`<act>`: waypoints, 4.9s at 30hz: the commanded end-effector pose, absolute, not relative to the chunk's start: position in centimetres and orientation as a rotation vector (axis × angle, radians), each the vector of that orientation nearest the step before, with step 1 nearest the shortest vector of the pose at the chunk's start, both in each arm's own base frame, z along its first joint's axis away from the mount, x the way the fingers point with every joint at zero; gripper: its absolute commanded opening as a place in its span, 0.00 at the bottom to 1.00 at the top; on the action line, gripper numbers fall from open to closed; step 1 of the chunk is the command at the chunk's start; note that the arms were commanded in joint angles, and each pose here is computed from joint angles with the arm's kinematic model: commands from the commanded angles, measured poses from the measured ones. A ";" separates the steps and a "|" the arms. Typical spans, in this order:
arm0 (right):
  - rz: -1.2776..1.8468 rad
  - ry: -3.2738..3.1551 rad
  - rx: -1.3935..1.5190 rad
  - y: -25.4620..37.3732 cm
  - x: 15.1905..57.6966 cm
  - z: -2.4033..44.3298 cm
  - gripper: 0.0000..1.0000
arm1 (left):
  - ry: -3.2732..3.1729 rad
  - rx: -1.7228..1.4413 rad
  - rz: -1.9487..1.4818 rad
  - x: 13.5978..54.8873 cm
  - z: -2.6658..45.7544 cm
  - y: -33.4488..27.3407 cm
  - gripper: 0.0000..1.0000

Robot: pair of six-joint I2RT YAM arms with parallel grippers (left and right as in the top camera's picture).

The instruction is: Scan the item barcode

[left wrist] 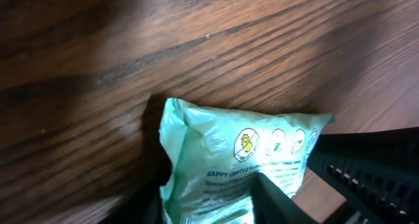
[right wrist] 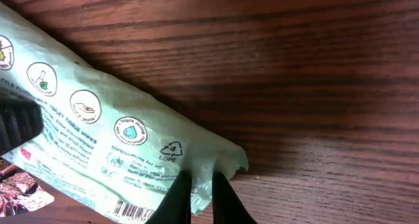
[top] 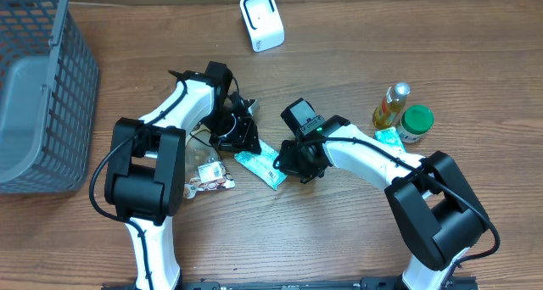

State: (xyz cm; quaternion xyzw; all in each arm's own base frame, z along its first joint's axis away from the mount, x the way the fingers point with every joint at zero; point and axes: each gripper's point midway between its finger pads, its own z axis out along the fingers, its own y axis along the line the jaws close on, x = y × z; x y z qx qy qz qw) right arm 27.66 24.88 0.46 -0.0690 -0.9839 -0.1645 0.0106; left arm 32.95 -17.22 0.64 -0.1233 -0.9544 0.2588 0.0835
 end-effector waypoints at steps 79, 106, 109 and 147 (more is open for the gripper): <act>-1.411 -3.063 0.433 25.1 31.9 19.1 0.40 | -2.645 -0.663 1.657 34.5 19.7 -20.4 0.04; -1.989 -2.713 0.506 23.7 32.5 25.4 0.04 | -2.493 -0.840 2.045 34.6 23.5 -21.8 0.76; -1.963 -2.697 0.472 23.7 32.0 25.0 0.04 | -2.469 -0.853 2.128 35.1 24.4 -21.8 0.74; -2.029 -2.654 0.580 25.0 31.7 26.0 0.32 | -2.396 -0.736 2.234 34.9 25.9 -21.4 0.04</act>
